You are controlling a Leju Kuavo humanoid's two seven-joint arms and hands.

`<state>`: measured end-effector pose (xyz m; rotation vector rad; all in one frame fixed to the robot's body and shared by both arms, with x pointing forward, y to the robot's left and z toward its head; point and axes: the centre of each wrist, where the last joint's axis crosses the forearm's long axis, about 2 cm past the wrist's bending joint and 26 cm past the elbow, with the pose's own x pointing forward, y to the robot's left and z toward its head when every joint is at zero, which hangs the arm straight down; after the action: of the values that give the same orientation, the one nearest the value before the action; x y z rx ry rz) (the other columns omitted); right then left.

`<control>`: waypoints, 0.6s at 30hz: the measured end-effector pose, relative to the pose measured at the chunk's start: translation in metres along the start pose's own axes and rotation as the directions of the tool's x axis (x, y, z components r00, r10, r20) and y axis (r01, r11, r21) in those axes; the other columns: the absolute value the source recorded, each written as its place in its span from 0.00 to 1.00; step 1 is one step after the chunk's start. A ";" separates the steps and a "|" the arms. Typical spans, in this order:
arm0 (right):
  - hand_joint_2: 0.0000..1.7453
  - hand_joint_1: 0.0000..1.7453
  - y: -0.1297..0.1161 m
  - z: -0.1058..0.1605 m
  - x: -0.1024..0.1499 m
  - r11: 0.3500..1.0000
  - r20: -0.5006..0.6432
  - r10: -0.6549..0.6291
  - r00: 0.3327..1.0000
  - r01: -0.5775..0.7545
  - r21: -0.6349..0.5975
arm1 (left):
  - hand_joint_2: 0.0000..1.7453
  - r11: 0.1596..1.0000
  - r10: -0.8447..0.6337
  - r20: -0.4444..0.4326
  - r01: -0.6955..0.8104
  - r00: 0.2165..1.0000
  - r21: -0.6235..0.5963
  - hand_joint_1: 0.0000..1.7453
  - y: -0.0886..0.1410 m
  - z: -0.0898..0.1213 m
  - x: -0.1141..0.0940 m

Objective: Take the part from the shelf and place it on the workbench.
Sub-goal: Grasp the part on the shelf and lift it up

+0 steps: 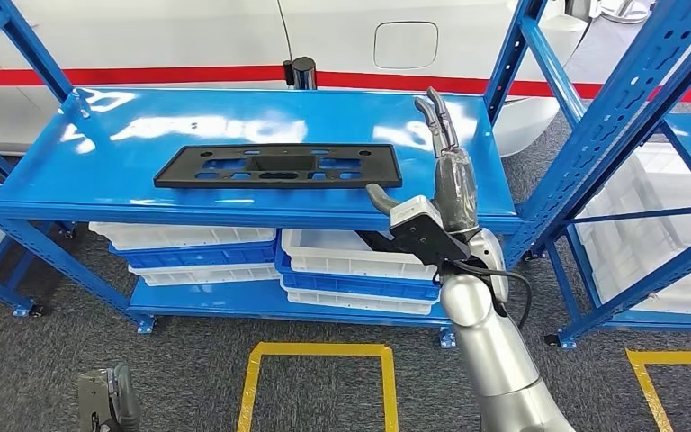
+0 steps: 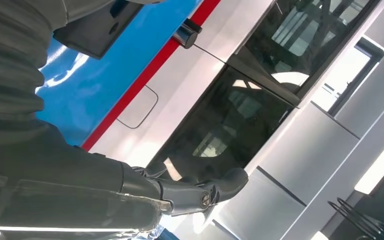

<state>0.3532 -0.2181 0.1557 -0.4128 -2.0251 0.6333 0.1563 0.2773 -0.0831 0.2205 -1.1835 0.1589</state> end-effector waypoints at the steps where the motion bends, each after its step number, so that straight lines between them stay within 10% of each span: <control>1: 1.00 0.00 0.000 0.000 0.000 1.000 0.001 0.000 1.000 0.000 -0.001 | 0.00 1.000 0.000 0.000 0.000 1.000 -0.001 0.00 0.000 0.000 0.000; 18: 1.00 0.00 0.001 0.012 0.000 1.000 -0.007 0.001 1.000 -0.001 -0.008 | 0.00 1.000 0.001 0.005 -0.001 1.000 -0.006 0.00 -0.002 -0.003 0.003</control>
<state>0.3431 -0.2204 0.1506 -0.4206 -2.0216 0.6240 0.1609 0.2766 -0.0817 0.2156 -1.1890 0.1557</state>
